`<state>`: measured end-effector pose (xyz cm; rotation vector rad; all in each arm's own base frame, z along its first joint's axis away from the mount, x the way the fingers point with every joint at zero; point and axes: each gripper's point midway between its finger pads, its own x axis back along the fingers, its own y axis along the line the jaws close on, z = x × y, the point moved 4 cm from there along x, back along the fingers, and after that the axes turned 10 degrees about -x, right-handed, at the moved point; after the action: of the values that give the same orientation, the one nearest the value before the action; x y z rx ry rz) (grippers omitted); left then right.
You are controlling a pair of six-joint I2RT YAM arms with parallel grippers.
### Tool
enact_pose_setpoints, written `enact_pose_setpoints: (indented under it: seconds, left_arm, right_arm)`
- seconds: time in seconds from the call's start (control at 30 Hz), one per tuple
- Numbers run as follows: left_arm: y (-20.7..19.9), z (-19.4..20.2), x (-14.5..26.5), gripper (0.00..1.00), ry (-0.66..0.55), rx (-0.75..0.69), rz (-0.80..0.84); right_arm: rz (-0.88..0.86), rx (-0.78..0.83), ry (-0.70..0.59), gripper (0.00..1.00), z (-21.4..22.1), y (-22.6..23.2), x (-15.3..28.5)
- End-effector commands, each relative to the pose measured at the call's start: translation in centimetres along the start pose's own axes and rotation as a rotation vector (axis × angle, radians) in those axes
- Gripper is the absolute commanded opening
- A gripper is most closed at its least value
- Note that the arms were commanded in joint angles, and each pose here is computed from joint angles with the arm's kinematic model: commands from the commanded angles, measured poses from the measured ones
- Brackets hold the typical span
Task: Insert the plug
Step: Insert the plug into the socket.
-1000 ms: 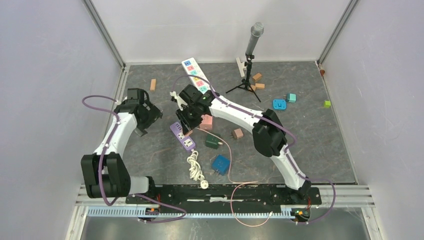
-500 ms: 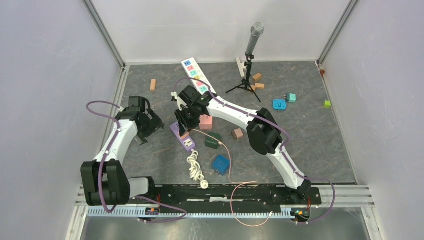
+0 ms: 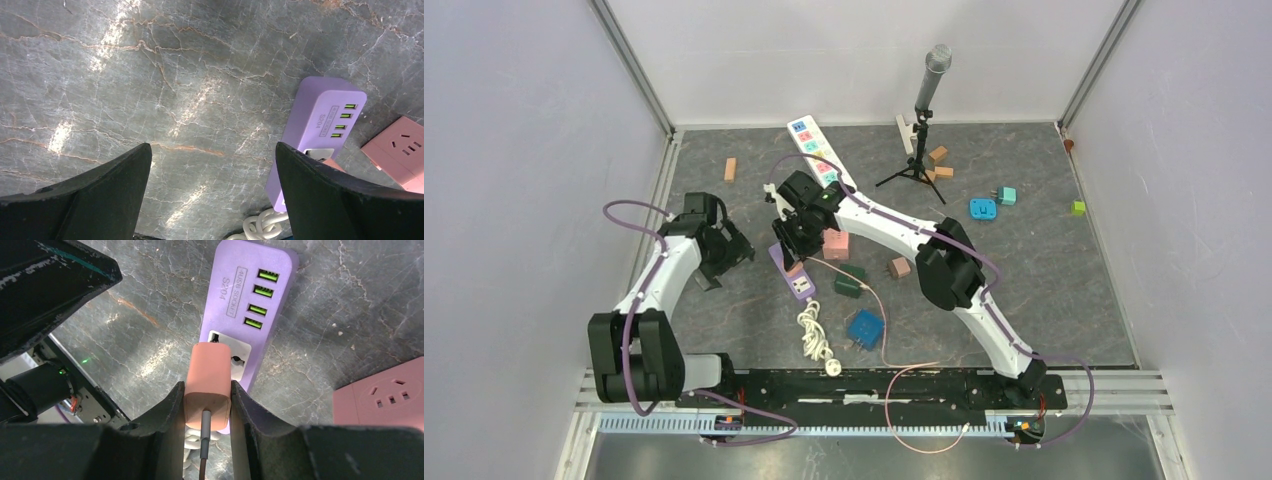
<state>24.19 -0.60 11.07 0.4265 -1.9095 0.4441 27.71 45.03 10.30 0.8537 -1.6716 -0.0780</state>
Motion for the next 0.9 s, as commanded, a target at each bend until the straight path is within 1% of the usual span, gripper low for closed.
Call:
enact_pose_setpoints:
  seconds: [0.0,0.13,0.2,0.37,0.5,0.6,0.77,0.87]
  left_arm:
    - [-0.4,-0.3,-0.5,1.0,-0.004,-0.046,0.036]
    - [-1.0,-0.1,-1.1,1.0,0.011,-0.044,0.07]
    - [-1.8,-0.1,-1.4,1.0,0.022,-0.045,0.12]
    - [-3.5,-1.8,-2.5,1.0,0.009,-0.047,0.182]
    - [-5.5,-3.8,-3.5,0.94,0.014,-0.062,0.249]
    - [-7.7,-4.9,-4.4,0.87,0.023,-0.086,0.369]
    - [-10.4,-5.0,-6.2,0.8,0.069,-0.099,0.552]
    - [-11.3,-3.8,-7.1,0.73,0.132,-0.1,0.634]
  right_arm:
    - [0.186,0.063,0.003,0.0,0.1,-2.8,-0.9]
    - [0.267,0.075,0.075,0.0,1.8,-4.7,-1.5]
    - [0.29,0.082,0.097,0.0,2.3,-5.1,-1.5]
    - [0.292,0.092,0.094,0.0,2.5,-5.2,-1.0]
    - [0.27,0.095,0.097,0.0,2.8,-4.9,-0.8]
    - [0.262,0.1,0.091,0.0,2.7,-4.6,-0.5]
    - [0.239,0.088,0.063,0.0,1.9,-4.3,0.0]
    - [0.228,0.076,0.05,0.0,1.5,-4.2,0.3]
